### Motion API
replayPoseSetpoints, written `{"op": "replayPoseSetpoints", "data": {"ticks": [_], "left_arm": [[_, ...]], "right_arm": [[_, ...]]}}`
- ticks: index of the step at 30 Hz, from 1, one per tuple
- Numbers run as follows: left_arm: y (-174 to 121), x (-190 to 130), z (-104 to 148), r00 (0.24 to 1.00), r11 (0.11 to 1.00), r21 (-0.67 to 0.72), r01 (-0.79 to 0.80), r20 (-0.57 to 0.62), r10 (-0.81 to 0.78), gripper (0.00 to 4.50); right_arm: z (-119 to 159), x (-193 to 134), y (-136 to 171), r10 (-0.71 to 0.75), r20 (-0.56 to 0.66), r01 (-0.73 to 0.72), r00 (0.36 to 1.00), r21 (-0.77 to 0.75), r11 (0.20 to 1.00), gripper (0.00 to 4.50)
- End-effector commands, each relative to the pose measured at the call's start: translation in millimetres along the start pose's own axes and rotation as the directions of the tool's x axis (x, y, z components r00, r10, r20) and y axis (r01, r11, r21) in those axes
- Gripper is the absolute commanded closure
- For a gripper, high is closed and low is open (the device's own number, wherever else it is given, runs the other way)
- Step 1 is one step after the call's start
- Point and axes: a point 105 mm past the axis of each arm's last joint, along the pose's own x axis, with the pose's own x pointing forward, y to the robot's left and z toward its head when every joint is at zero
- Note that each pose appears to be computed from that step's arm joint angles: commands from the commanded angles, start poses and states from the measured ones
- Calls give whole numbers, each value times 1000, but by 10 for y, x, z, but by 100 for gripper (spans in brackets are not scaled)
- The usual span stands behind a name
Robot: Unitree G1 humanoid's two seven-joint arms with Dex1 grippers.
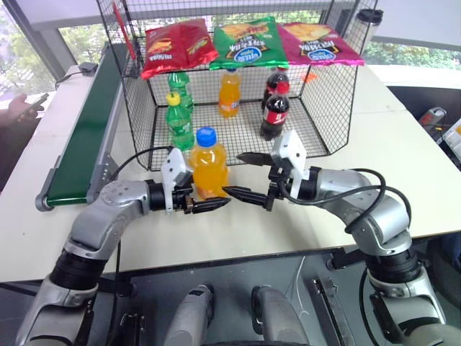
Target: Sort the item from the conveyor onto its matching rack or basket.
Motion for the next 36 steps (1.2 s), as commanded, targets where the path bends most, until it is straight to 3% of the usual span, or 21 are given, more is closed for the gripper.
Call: {"op": "replayPoseSetpoints", "data": {"ticks": [1, 17, 20, 23, 30, 31, 32, 36], "left_arm": [[-103, 138, 166, 996, 994, 85, 73, 50, -78, 152], [-183, 371, 85, 987, 985, 88, 146, 50, -150, 152], [-184, 366, 81, 987, 985, 90, 148, 49, -153, 152], [-180, 361, 64, 987, 985, 89, 149, 44, -153, 152], [-133, 357, 47, 992, 988, 96, 120, 34, -123, 152], [-117, 358, 48, 993, 989, 96, 109, 36, -113, 44], [-117, 359, 47, 993, 989, 94, 112, 37, -116, 7], [-125, 356, 40, 992, 988, 89, 123, 31, -126, 7]], "right_arm": [[194, -5, -52, -26, 57, 28, 998, -30, 999, 0], [316, 29, -34, -21, 91, 23, 996, -22, 999, 0], [331, 28, -36, -23, 99, 25, 995, -18, 1000, 89], [352, 21, -20, -13, 111, 15, 994, -16, 1000, 219], [333, 14, -7, -8, 94, 10, 996, -22, 1000, 220], [328, 15, -6, -8, 92, 10, 996, -23, 1000, 220], [326, 15, -4, -8, 91, 10, 996, -23, 1000, 220], [318, 18, -6, -12, 86, 15, 996, -25, 1000, 220]]}}
